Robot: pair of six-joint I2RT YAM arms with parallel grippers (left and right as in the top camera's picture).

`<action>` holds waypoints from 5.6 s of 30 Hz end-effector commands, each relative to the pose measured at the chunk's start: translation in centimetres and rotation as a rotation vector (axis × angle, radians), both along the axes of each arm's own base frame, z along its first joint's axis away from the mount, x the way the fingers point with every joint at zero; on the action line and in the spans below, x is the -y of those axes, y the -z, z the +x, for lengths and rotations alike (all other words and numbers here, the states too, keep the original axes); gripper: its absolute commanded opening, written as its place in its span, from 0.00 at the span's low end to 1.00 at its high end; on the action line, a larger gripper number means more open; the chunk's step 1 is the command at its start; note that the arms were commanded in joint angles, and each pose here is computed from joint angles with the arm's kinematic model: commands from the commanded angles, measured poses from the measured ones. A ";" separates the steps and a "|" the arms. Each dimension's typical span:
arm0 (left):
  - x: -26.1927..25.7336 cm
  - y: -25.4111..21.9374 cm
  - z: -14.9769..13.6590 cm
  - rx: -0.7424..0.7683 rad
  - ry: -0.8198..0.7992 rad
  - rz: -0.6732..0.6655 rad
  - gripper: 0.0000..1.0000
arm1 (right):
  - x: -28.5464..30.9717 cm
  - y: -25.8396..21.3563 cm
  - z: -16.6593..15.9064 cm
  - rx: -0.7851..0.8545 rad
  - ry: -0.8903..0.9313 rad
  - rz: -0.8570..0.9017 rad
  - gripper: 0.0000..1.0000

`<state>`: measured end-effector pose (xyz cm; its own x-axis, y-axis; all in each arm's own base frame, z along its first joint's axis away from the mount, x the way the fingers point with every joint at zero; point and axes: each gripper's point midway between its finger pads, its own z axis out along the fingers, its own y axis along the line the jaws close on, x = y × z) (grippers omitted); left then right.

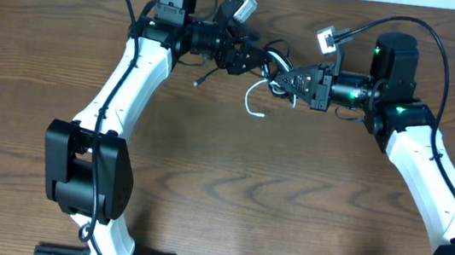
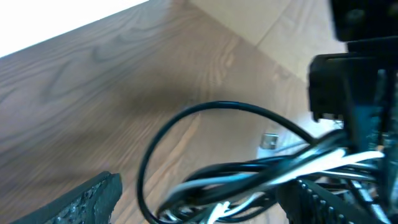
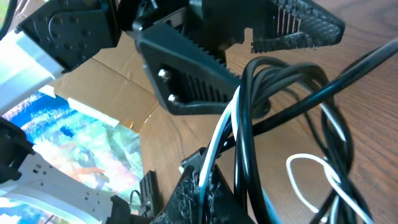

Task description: Untangle cables

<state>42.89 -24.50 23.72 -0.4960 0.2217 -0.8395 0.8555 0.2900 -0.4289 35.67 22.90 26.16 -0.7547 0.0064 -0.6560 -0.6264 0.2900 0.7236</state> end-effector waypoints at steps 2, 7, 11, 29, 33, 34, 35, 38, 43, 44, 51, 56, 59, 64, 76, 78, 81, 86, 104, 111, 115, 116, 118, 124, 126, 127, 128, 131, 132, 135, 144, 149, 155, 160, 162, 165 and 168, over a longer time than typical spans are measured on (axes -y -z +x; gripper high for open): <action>1.5 -1.3 -1.3 0.013 0.078 -0.051 0.76 | -0.6 -1.0 -0.1 -0.011 -0.010 0.020 0.01; 1.7 -1.9 -1.9 0.009 0.111 -0.084 0.61 | -0.6 -1.5 0.1 -0.007 -0.004 0.035 0.01; 1.7 -2.0 -1.9 0.017 0.115 -0.089 0.28 | -0.7 -1.7 0.2 -0.005 -0.002 0.040 0.01; -6.6 2.1 6.0 -0.332 -0.514 0.062 0.07 | 5.0 3.9 5.7 -0.122 0.436 -0.209 0.56; -7.2 2.6 6.5 -0.570 -0.676 -0.012 0.07 | 5.6 4.6 6.0 -0.150 0.485 -0.236 0.62; -7.2 2.6 6.5 -0.622 -0.700 -0.034 0.08 | 5.6 4.8 6.0 -0.155 0.492 -0.242 0.62; -7.2 2.6 6.5 -0.659 -0.716 -0.049 0.07 | 5.6 4.9 5.9 -0.162 0.498 -0.246 0.63; -7.3 2.6 6.6 -0.763 -0.771 -0.092 0.07 | 4.9 4.9 5.7 -0.162 0.484 -0.249 0.63; -7.7 2.8 6.9 -0.846 -0.843 -0.129 0.07 | 3.3 4.5 5.1 -0.170 0.447 -0.223 0.61; -7.7 2.8 6.9 -0.909 -0.870 -0.158 0.07 | 2.5 4.4 4.8 -0.181 0.439 -0.213 0.59; -7.6 2.8 6.9 -1.143 -0.966 -0.265 0.08 | -1.8 4.2 3.5 -0.261 0.469 -0.186 0.49; -6.3 2.8 6.4 -1.215 -0.968 -0.282 0.07 | -4.1 5.5 3.5 -0.255 0.516 -0.216 0.44; -4.5 2.8 5.7 -1.215 -0.940 -0.259 0.08 | -6.5 6.2 3.5 -0.233 0.475 -0.200 0.45; -3.1 2.8 5.4 -1.229 -0.936 -0.259 0.08 | -7.6 7.2 4.5 -0.258 0.482 -0.162 0.47; -4.2 3.0 5.9 -0.850 -0.814 -0.097 0.07 | -4.7 4.4 4.2 -0.294 0.414 -0.093 0.01; -4.0 2.9 5.5 -0.776 -0.746 -0.063 0.08 | -2.7 3.1 4.3 -0.279 0.429 -0.086 0.01; -2.6 1.9 4.2 -0.612 -0.538 -0.026 0.07 | 0.6 1.6 4.6 -0.272 0.470 -0.073 0.01; -1.5 1.6 1.7 -0.510 -0.331 -0.001 0.08 | 4.4 1.5 5.1 -0.275 0.483 -0.072 0.01; 0.0 1.3 -1.8 -0.461 -0.127 -0.001 0.07 | 12.4 0.8 8.1 -0.324 0.677 0.013 0.01; 3.8 1.2 -4.3 -0.503 -0.049 0.013 0.07 | 10.8 2.8 9.1 -0.289 0.847 -0.122 0.01; 4.6 0.2 -4.5 -0.526 -0.023 -0.030 0.07 | 9.6 2.9 8.9 -0.267 0.848 -0.148 0.01; 5.0 -1.1 -4.7 -0.530 0.022 -0.082 0.07 | 8.8 3.3 8.6 -0.260 0.846 -0.176 0.01; 5.5 -2.9 -4.3 -0.568 0.037 -0.147 0.08 | 7.0 3.9 8.1 -0.260 0.826 -0.203 0.01; 6.2 -6.4 -2.3 -0.658 -0.013 -0.256 0.07 | 3.4 5.5 7.4 -0.279 0.763 -0.227 0.01; 6.3 -7.8 -1.8 -0.671 -0.016 -0.298 0.07 | 2.7 6.0 7.5 -0.291 0.754 -0.223 0.14; 6.4 -8.3 -1.6 -0.675 -0.019 -0.310 0.07 | 2.7 6.1 7.5 -0.293 0.752 -0.224 0.43; 6.3 -8.5 -1.5 -0.669 -0.024 -0.318 0.07 | 2.9 6.0 7.5 -0.289 0.754 -0.224 0.66; 5.4 -8.4 0.0 -0.675 -0.095 -0.334 0.07 | 4.1 4.8 7.7 -0.273 0.740 -0.194 0.80; 4.9 -8.3 0.7 -0.678 -0.131 -0.341 0.07 | 4.9 4.2 7.7 -0.267 0.731 -0.182 0.80; 2.9 -7.8 3.1 -0.710 -0.263 -0.369 0.07 | 6.9 3.3 7.5 -0.277 0.705 -0.153 0.78; -0.6 0.3 4.9 -0.989 -0.694 -0.226 0.07 | 3.8 1.8 4.7 0.173 0.293 -0.257 0.74; -0.8 1.4 4.0 -1.052 -0.714 -0.187 0.07 | 0.8 2.8 3.0 0.274 0.186 -0.330 0.68; -1.0 2.2 3.3 -1.104 -0.732 -0.162 0.08 | -1.1 3.8 3.1 0.327 0.234 -0.444 0.63; -0.7 2.6 2.2 -1.204 -0.728 -0.151 0.07 | -2.3 4.3 3.4 0.358 0.262 -0.487 0.54; -0.3 2.6 1.4 -1.240 -0.696 -0.143 0.07 | -2.6 5.1 3.6 0.332 0.291 -0.511 0.47; 0.2 2.5 0.7 -1.285 -0.674 -0.135 0.07 | -3.1 6.5 3.8 0.289 0.311 -0.532 0.44; 0.3 2.6 0.5 -1.299 -0.676 -0.134 0.08 | -3.6 7.1 4.1 0.272 0.315 -0.520 0.45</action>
